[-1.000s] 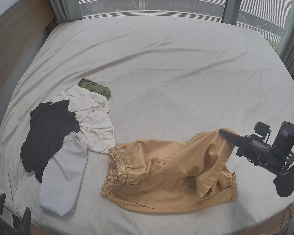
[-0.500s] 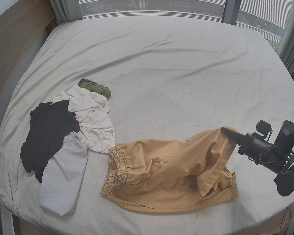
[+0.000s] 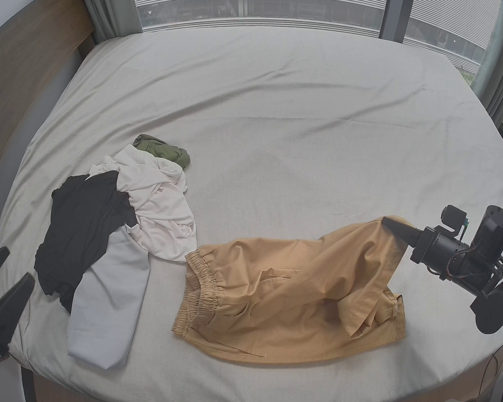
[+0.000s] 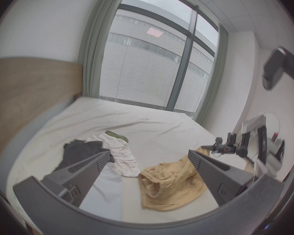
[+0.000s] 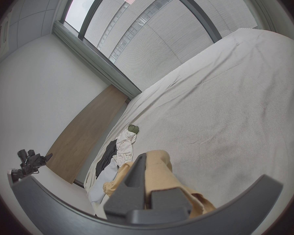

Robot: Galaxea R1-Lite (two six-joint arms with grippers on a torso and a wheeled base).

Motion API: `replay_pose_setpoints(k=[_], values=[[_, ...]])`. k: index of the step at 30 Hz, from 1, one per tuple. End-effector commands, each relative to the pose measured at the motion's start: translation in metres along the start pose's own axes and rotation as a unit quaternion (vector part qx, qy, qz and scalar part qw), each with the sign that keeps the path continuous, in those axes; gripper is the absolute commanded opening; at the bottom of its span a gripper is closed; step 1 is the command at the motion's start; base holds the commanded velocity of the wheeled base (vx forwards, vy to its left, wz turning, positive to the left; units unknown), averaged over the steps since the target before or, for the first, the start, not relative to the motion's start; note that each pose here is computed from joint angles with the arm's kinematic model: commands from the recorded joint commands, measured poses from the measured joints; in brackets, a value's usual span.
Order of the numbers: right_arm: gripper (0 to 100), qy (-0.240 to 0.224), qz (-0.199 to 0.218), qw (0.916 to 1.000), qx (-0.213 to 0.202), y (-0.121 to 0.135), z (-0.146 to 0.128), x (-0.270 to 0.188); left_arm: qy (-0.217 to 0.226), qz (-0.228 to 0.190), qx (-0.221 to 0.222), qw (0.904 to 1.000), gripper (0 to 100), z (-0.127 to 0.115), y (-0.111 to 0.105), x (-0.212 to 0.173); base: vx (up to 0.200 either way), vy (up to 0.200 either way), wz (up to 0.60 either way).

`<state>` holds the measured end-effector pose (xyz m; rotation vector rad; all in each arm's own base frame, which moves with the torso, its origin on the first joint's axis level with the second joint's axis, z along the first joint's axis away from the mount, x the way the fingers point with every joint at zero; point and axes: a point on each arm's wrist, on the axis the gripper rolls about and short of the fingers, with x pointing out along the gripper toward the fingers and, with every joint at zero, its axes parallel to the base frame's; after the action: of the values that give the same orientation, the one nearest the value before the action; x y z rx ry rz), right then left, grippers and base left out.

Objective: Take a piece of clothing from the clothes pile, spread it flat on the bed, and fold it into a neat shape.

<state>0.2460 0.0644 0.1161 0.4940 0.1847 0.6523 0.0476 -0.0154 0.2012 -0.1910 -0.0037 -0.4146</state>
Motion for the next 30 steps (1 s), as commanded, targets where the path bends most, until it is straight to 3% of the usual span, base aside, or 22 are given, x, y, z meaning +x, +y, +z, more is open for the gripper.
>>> replay_pose_setpoints(k=[1, 9, 17, 22, 25, 30], values=[[0, 0.000, -0.002, 1.0000, 0.004, -0.003, 0.001, -0.001, 0.067, -0.042, -0.040, 0.9961, 100, 0.008, 0.002, 0.049, 0.000, 0.000, 0.00], [0, 0.009, -0.004, 0.9999, 0.009, -0.005, -0.003, 0.000, 0.108, -0.087, -0.049, 0.9890, 100, 0.010, 0.004, 0.079, 0.000, 0.000, 0.00], [0, 0.009, -0.007, 0.9999, 0.010, -0.006, -0.004, 0.000, 0.113, -0.103, -0.052, 0.9869, 100, 0.005, 0.007, 0.098, 0.000, 0.000, 0.00], [0, 0.015, -0.008, 0.9998, 0.014, -0.007, -0.007, 0.001, 0.137, -0.100, -0.055, 0.9840, 100, -0.008, 0.011, 0.106, 0.000, 0.000, 0.00], [0, 0.031, -0.017, 0.9992, 0.021, -0.014, -0.015, 0.005, 0.168, -0.099, -0.061, 0.9789, 100, -0.032, 0.015, 0.119, 0.000, 0.000, 0.00], [0, 0.030, -0.018, 0.9991, 0.022, -0.015, -0.015, 0.005, 0.175, -0.099, -0.067, 0.9772, 100, -0.050, 0.019, 0.134, 0.000, 0.000, 0.00]])
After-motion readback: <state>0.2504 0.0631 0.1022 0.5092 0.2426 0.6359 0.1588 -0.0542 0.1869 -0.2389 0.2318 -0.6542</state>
